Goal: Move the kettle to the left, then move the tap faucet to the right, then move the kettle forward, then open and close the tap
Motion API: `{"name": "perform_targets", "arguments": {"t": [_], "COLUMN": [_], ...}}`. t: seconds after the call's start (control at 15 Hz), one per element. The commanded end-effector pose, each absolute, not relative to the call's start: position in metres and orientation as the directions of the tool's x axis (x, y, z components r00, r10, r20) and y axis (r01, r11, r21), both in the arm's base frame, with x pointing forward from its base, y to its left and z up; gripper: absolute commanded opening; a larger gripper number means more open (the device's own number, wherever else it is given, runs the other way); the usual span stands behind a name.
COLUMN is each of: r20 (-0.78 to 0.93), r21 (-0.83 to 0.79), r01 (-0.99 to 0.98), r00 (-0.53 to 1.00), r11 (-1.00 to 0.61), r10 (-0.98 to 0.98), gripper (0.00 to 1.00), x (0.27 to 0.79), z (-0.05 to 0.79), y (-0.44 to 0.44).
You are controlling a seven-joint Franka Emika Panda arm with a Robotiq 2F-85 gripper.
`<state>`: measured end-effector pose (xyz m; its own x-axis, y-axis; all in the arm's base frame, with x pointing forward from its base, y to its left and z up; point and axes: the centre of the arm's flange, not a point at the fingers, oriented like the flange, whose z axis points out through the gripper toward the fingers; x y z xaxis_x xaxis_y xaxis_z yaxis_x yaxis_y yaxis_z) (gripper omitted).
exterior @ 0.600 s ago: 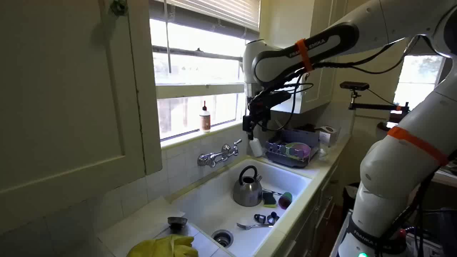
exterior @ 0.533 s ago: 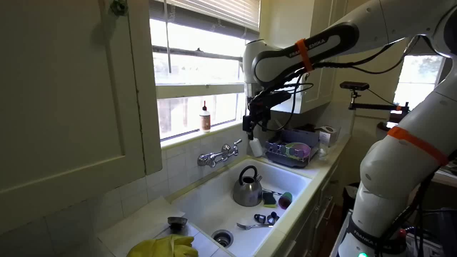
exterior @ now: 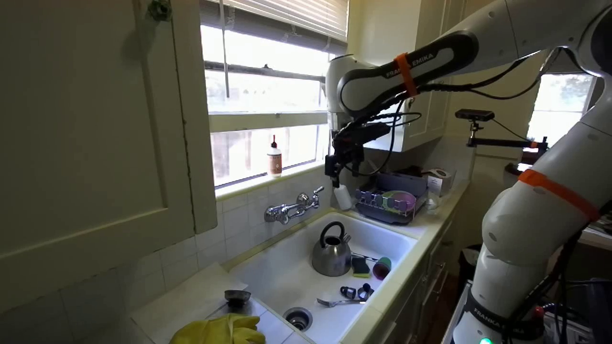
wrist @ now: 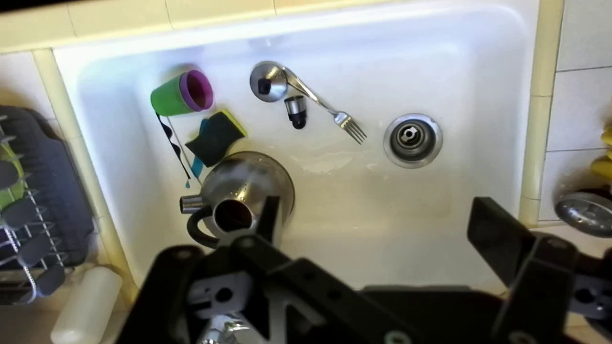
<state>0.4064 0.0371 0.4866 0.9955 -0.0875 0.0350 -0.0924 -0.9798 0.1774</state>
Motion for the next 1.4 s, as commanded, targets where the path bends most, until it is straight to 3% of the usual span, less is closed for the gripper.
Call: {"name": "perform_targets", "arguments": {"t": [0.0,0.73,1.07,1.33], "r20": [0.006,0.069,0.039,0.026], "r21": [0.167,0.024,0.018,0.026], "r01": [-0.280,-0.764,-0.865,-0.859], "r00": [0.959,0.644,0.502,0.512], "r11": [-0.945,-0.645,-0.502,-0.512], "r10": [-0.283,-0.762,-0.864,-0.858], "gripper": [1.00,1.00,1.00,1.00], "x": [0.439,0.505,0.521,0.513], "z": [0.453,0.346,0.313,0.312], "y": [-0.003,-0.118,-0.161,-0.163]}}
